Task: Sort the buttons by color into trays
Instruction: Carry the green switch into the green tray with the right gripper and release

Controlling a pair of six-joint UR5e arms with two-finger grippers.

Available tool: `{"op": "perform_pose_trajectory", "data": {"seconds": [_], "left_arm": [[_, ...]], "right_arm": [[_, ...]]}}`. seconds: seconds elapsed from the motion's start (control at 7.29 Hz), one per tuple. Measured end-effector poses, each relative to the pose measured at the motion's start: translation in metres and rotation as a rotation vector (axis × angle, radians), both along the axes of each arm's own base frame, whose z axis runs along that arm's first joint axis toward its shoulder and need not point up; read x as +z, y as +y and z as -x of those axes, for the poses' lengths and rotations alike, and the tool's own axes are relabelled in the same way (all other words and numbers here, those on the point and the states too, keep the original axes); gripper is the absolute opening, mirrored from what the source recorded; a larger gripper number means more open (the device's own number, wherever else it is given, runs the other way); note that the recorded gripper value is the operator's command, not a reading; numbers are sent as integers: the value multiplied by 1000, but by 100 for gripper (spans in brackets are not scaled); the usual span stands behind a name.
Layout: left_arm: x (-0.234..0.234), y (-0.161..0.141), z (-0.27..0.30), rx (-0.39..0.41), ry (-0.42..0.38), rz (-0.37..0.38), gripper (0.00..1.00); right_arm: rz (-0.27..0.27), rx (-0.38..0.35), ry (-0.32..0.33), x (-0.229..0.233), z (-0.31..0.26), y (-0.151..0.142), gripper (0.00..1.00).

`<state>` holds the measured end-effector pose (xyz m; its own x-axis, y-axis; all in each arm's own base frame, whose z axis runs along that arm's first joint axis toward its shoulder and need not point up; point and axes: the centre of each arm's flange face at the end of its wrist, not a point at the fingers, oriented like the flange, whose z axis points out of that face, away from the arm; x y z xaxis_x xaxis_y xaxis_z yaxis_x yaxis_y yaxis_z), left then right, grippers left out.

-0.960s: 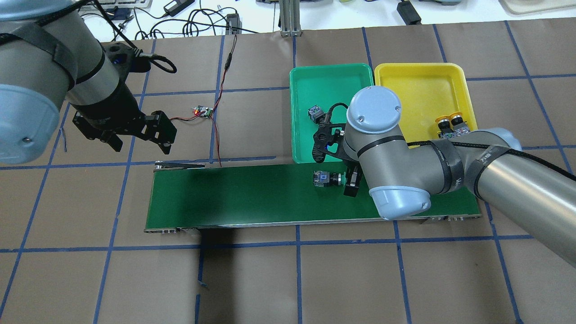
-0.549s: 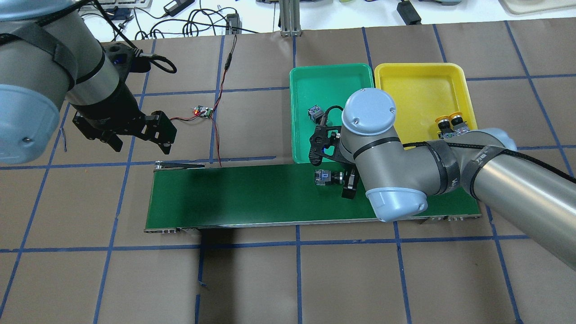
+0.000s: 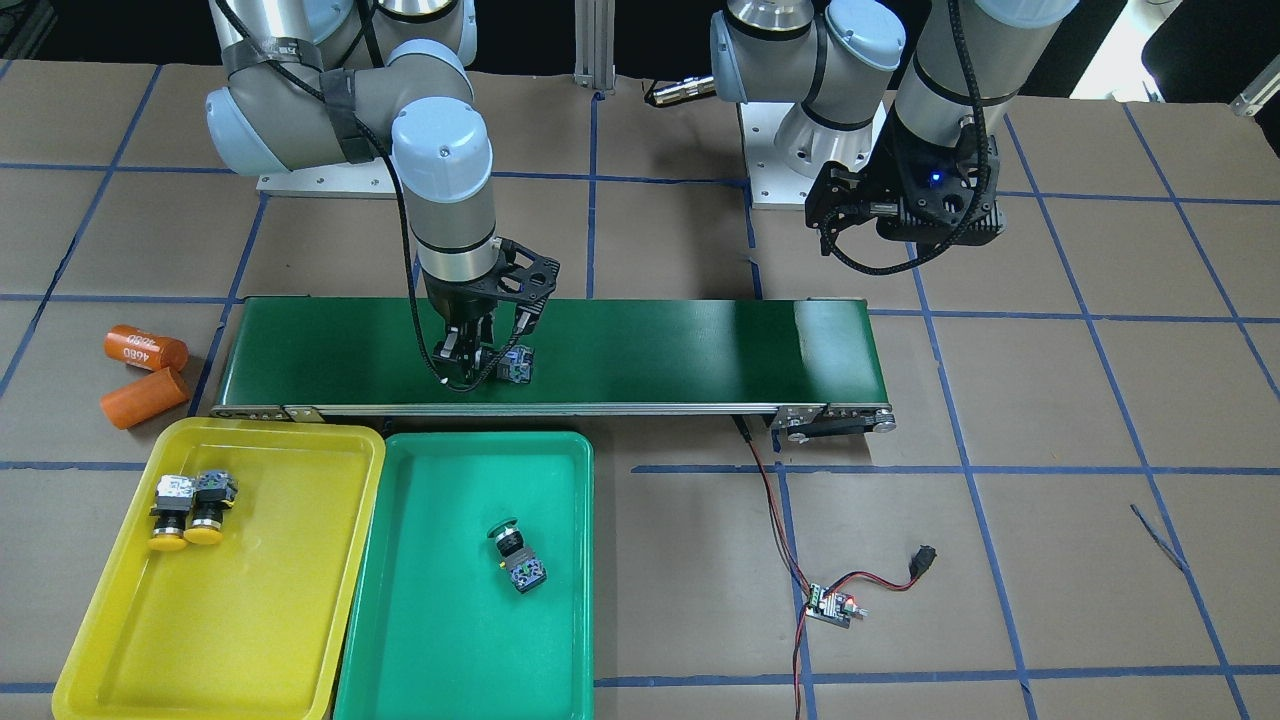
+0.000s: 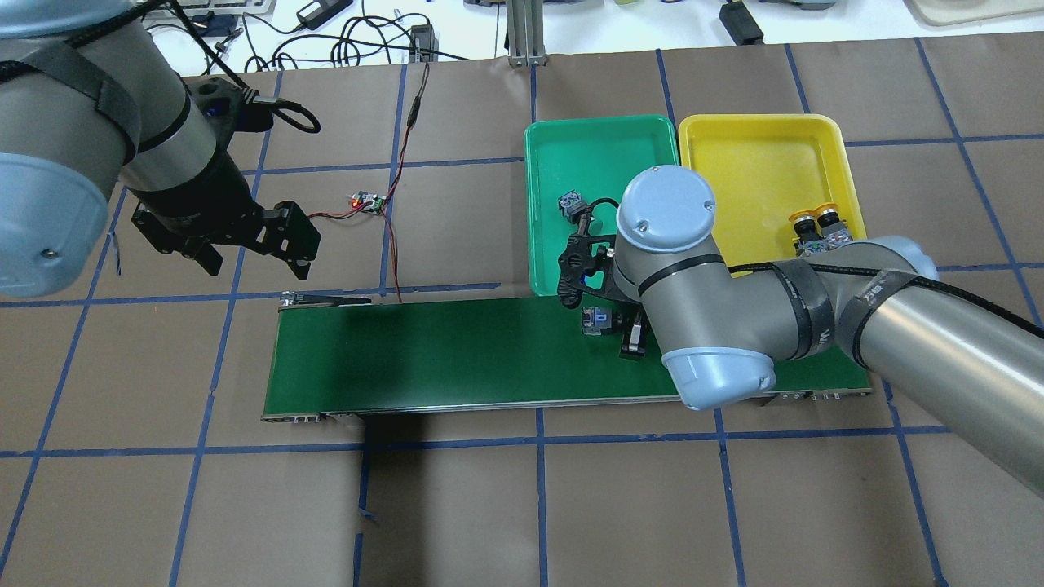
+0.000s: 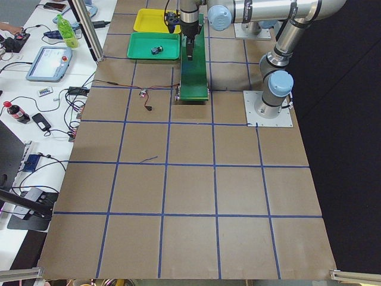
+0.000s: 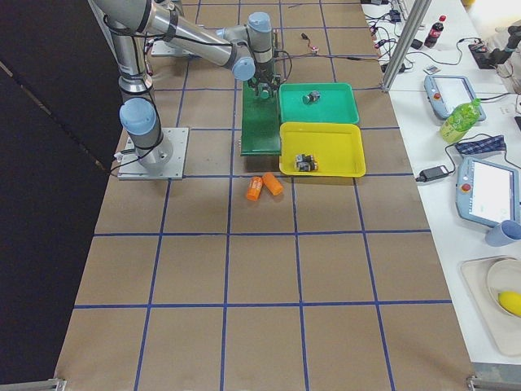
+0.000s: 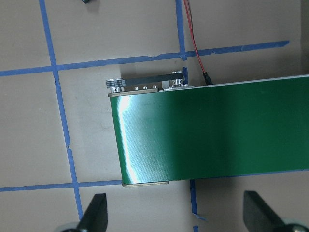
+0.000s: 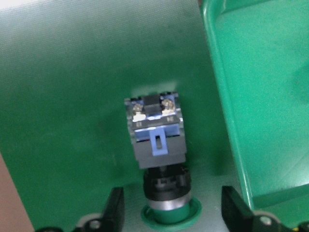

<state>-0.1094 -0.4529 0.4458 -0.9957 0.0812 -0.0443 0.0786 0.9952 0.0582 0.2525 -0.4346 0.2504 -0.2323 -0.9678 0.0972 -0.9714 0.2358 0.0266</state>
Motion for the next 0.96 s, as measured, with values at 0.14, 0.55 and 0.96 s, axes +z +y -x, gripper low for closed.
{"op": "perform_pose_trajectory", "data": {"seconds": [0.14,0.55,0.96], "left_arm": [[0,0,0,0,0,0,100],[0,0,0,0,0,-1,100],[-1,0,0,0,0,-2,100]], "right_arm": [[2,8,6,0,-3,2,15],[41,3,14,13,-3,-15,14],[83,-28,11,20,18,-94,25]]}}
